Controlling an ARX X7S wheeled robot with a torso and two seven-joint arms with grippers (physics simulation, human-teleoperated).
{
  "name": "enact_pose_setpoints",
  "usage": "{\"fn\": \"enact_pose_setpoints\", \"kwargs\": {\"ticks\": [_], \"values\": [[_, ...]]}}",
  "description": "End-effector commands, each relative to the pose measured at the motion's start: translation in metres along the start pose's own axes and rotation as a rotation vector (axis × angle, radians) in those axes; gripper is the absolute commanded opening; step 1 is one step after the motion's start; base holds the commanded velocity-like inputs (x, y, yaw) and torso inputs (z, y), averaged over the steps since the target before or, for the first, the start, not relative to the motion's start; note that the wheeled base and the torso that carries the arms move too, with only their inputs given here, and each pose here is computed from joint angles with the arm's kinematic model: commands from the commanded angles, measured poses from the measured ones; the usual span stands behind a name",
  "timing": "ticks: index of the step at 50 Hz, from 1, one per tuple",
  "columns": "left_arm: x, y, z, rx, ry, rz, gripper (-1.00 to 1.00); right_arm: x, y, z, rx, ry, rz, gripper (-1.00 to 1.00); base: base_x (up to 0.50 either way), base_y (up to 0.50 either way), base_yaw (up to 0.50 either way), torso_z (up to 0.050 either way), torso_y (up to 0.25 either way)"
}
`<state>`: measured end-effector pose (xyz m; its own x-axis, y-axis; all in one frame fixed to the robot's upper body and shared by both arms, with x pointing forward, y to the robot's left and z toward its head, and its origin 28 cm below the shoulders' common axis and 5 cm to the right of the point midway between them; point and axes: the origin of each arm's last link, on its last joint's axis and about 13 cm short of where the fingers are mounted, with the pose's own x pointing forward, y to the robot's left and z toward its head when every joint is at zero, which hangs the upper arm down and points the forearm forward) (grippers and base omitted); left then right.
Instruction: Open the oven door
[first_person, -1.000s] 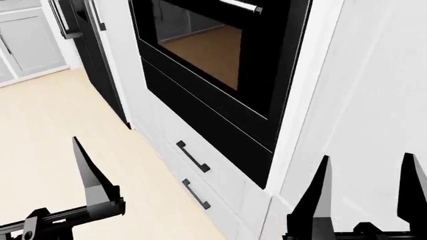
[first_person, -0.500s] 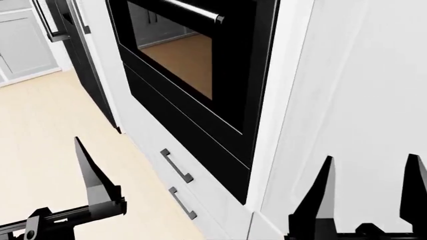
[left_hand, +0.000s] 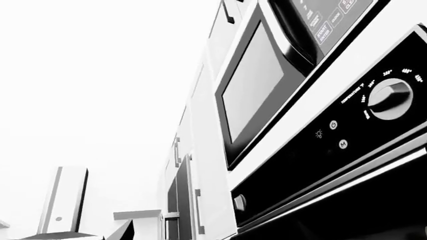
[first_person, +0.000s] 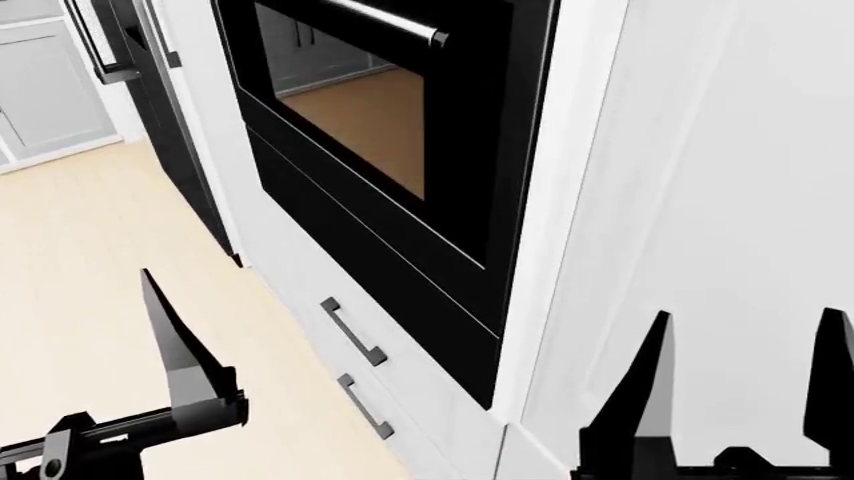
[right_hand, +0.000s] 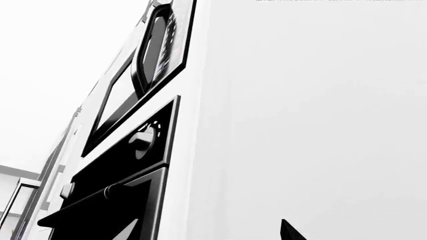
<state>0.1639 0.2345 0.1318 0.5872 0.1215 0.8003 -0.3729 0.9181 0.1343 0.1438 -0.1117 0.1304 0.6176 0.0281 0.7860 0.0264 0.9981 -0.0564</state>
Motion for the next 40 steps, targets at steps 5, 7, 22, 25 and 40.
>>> {"fn": "enact_pose_setpoints", "kwargs": {"ticks": [5,7,22,25,40], "values": [[0.019,0.012,0.001,0.125,-0.063,0.002,1.00,0.002,-0.001,0.000,-0.003,-0.007,-0.003,1.00,0.00,0.00,0.00,0.000,0.000],[0.024,0.015,0.002,0.148,-0.078,-0.005,1.00,0.002,-0.001,-0.001,-0.002,-0.007,-0.002,1.00,0.00,0.00,0.00,0.000,0.000],[0.065,0.030,0.002,0.253,-0.211,-0.210,1.00,0.000,0.000,0.000,-0.002,-0.006,0.001,1.00,0.00,0.00,0.00,0.000,0.000],[0.074,0.030,0.000,0.263,-0.227,-0.251,1.00,-0.001,0.000,0.000,-0.002,-0.006,0.001,1.00,0.00,0.00,0.00,0.000,0.000],[0.114,0.018,-0.010,0.310,-0.313,-0.328,1.00,-0.001,0.000,0.000,-0.003,-0.007,0.001,1.00,0.00,0.00,0.00,0.000,0.000]]}}
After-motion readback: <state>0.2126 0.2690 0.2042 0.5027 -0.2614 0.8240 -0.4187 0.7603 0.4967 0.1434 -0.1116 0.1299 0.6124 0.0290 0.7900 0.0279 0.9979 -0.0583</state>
